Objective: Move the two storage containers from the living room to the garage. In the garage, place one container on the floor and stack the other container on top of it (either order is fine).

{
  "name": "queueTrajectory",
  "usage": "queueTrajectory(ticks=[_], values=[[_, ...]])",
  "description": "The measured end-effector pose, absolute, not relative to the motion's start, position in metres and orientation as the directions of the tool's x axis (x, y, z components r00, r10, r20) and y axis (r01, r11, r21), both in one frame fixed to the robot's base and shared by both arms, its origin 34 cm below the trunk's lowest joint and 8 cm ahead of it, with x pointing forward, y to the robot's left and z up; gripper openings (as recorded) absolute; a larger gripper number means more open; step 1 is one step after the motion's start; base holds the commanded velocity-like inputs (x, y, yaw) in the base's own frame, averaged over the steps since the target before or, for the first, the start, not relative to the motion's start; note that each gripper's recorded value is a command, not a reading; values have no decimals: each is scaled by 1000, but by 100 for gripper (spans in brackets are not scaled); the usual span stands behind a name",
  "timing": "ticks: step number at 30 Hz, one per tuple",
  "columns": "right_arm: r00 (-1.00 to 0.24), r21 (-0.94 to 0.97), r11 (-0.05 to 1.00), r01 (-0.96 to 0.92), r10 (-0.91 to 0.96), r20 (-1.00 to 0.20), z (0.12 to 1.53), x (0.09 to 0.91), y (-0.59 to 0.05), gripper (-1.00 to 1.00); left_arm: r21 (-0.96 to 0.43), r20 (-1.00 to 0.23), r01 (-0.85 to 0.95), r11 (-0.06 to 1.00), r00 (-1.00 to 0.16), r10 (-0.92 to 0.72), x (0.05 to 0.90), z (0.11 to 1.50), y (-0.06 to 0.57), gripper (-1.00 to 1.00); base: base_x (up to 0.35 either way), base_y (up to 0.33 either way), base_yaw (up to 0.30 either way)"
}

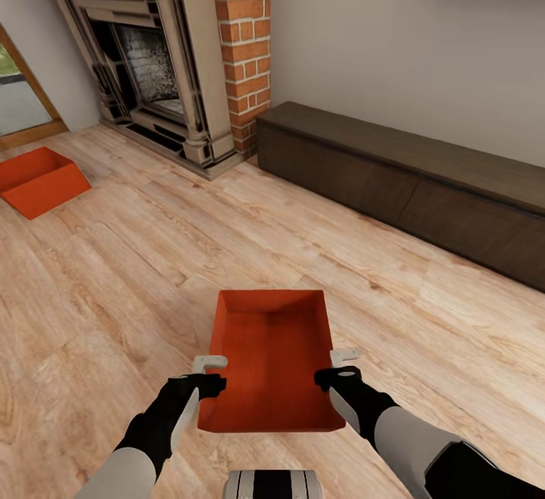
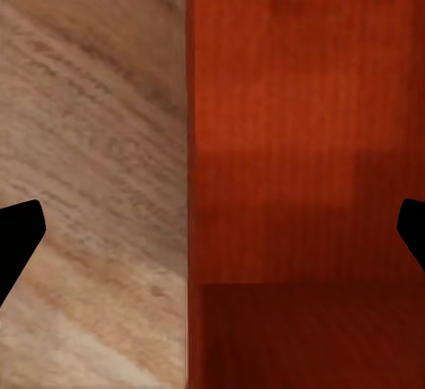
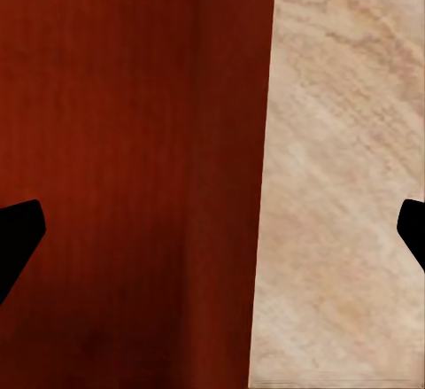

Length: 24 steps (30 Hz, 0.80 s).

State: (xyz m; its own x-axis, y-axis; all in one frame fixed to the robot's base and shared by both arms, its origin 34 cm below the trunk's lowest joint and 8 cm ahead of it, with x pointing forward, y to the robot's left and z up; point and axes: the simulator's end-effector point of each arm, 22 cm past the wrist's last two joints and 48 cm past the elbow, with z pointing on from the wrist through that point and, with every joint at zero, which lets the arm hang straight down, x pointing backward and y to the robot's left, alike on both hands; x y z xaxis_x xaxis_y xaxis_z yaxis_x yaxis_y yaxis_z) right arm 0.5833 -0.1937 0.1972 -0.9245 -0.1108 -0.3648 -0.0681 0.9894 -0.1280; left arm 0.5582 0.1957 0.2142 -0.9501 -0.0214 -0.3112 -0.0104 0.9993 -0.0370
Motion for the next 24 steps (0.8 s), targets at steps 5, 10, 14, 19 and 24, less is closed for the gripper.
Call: queueTrajectory(ticks=[5, 10, 14, 19, 24], values=[[-929, -139, 988, -61, -107, -355, 194, 582, -204, 100, -34, -314, -15, 999, -949, -25, 564, 218, 200, 100, 0, 0, 0], [-927, -140, 988, -59, -106, -360, 194, 583, -206, 100, -31, -320, -15, 999, -947, -24, 566, 219, 202, 100, 0, 0, 0], [-927, -140, 988, -60, -107, -361, 194, 583, -205, 100, -31, -330, -15, 999, -944, -25, 571, 223, 203, 100, 0, 0, 0], [-926, -138, 989, -60, -107, -363, 195, 584, -204, 100, -21, -337, -16, 1000, -941, -22, 574, 225, 208, 100, 0, 0, 0], [-925, -138, 989, -59, -106, -364, 195, 584, -204, 100, -21, -349, -11, 1000, -937, -18, 579, 228, 206, 100, 0, 0, 0]])
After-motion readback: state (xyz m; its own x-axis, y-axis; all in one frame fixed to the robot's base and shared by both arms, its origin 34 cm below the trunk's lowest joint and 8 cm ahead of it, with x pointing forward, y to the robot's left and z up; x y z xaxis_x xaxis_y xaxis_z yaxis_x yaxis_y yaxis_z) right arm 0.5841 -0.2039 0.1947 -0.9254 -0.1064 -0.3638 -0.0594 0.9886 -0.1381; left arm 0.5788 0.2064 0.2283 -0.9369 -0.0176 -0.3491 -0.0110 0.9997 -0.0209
